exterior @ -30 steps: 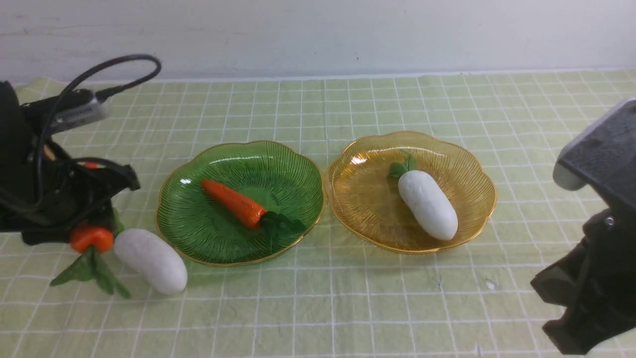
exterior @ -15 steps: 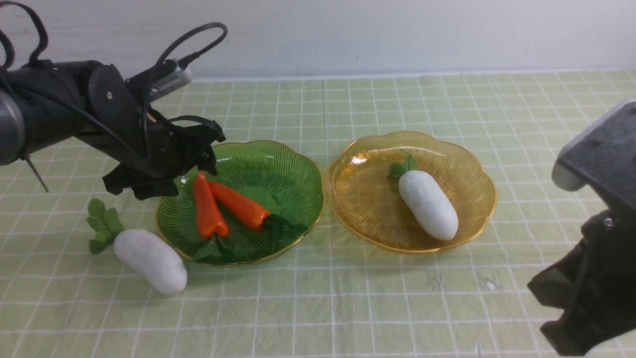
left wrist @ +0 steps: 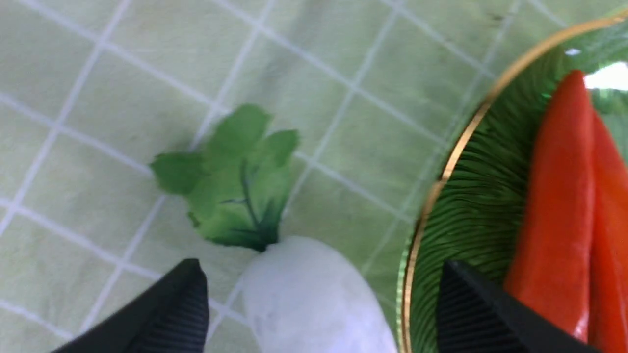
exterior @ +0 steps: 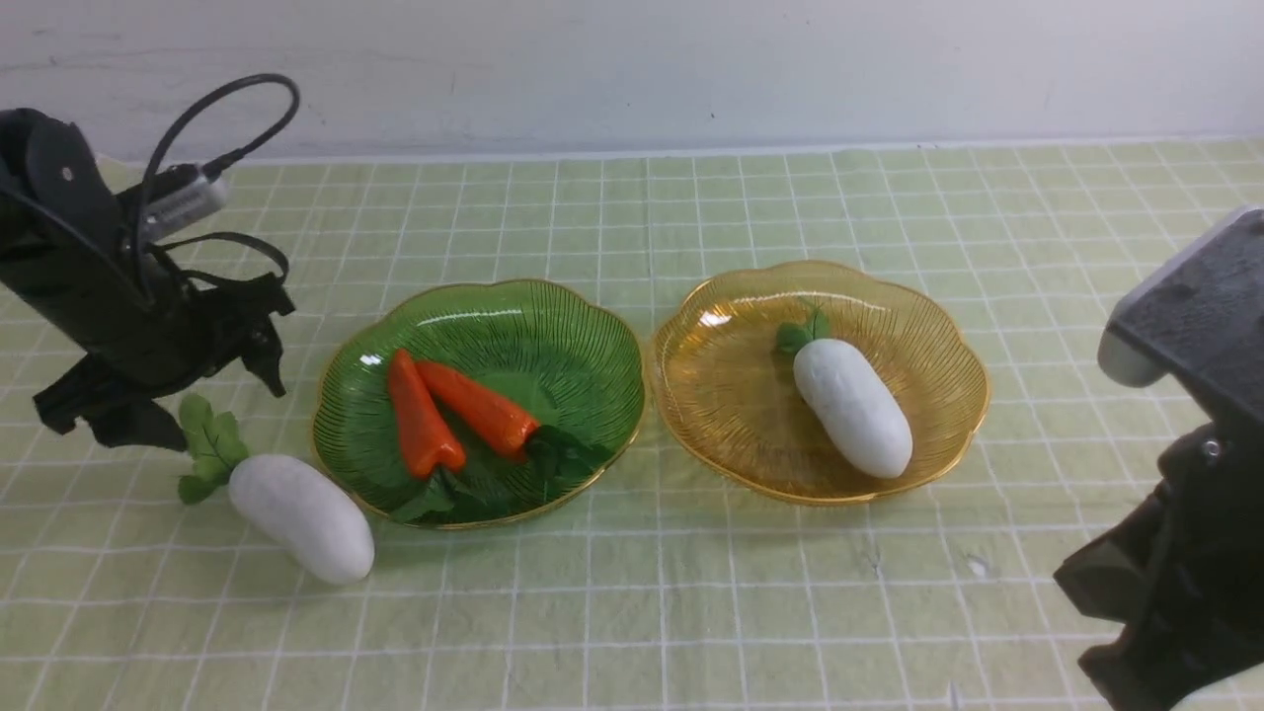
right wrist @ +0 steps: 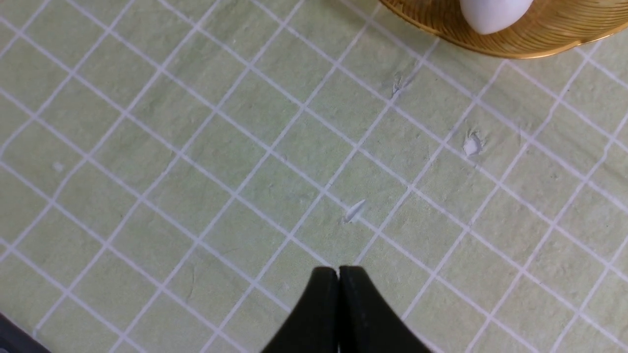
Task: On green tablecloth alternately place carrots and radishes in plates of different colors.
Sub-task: 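Pick up the white radish and place it on the plate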
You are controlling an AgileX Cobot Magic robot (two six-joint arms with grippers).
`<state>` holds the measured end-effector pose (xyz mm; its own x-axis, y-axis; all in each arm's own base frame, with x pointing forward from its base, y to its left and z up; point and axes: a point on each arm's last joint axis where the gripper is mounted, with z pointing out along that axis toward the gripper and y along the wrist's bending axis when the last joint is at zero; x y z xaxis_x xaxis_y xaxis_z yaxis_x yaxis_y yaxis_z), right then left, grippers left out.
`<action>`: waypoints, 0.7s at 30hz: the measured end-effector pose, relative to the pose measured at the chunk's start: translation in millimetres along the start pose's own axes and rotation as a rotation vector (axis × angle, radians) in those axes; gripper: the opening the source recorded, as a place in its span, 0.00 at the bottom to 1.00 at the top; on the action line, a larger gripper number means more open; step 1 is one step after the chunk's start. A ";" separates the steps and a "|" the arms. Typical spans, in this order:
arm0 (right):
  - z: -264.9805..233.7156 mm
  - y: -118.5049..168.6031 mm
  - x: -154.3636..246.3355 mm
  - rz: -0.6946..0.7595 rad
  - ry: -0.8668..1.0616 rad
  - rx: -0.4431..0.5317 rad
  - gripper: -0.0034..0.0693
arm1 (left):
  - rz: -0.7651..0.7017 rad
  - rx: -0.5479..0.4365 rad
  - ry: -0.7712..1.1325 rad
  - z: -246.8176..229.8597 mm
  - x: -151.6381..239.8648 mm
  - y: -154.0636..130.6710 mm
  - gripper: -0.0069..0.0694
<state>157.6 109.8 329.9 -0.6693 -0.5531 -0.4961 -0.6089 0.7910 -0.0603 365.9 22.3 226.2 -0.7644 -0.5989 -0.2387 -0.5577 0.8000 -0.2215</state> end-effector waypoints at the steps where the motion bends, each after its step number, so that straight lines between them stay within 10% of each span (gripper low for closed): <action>1: 0.0 0.1 0.0 0.001 0.000 -0.001 0.03 | -0.024 0.003 0.008 2.1 -0.7 1.2 0.83; 21: 0.0 0.2 0.0 0.001 0.000 -0.002 0.03 | -0.108 -0.026 0.152 58.0 4.0 4.0 0.83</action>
<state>157.5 109.9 329.9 -0.6700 -0.5523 -0.4960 -0.6090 0.7911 -0.0583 379.4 21.0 169.6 -0.7388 -0.6704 -0.0686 -0.6456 0.7333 -0.2132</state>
